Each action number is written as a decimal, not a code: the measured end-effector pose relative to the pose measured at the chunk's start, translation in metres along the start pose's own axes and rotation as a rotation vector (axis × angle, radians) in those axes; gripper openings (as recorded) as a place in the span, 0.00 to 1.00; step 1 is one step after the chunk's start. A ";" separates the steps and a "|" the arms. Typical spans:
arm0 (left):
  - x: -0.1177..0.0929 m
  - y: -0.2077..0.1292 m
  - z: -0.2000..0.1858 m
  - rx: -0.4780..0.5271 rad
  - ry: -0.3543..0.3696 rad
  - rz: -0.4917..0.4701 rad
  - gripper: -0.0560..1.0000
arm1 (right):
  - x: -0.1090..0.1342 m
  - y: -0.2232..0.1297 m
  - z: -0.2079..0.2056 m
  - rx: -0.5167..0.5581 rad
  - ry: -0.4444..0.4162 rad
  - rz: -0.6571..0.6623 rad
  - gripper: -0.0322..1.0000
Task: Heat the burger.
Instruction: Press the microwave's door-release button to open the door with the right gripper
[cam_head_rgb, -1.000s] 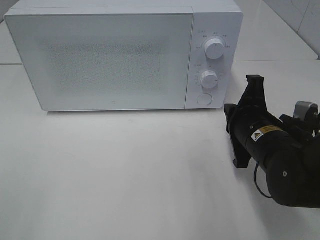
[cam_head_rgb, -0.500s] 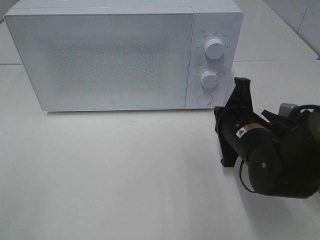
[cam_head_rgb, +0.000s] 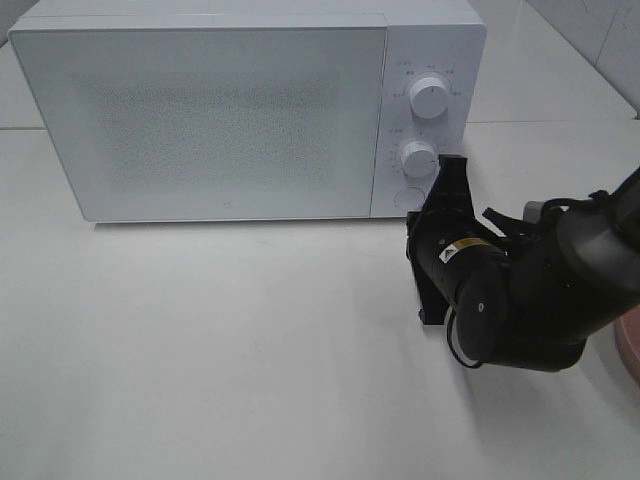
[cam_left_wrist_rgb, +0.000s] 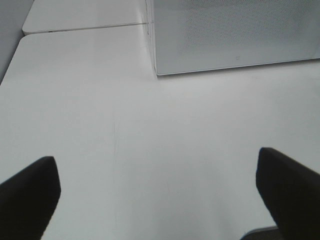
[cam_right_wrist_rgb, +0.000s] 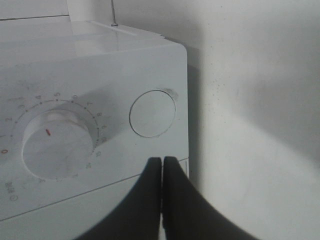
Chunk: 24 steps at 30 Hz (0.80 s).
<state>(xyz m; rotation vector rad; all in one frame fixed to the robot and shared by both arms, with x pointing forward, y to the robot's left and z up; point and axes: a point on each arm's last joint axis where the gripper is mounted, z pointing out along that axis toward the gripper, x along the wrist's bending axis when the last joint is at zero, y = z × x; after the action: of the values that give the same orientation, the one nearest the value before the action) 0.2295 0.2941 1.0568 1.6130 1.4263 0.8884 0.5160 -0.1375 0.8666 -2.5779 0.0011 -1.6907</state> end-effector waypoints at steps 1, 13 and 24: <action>0.000 0.000 0.000 0.000 0.000 0.000 0.99 | 0.002 0.000 0.002 -0.004 -0.002 -0.003 0.05; 0.000 0.000 0.000 0.000 0.000 0.000 0.99 | 0.008 0.001 0.026 -0.025 -0.035 -0.047 0.05; 0.000 0.000 0.000 0.000 0.000 0.000 0.99 | 0.011 -0.004 0.037 -0.025 -0.009 -0.042 0.05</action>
<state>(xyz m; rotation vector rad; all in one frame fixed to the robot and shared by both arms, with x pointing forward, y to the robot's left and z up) 0.2295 0.2941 1.0568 1.6130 1.4263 0.8884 0.5539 -0.1323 0.8627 -2.6219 -0.0335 -1.7032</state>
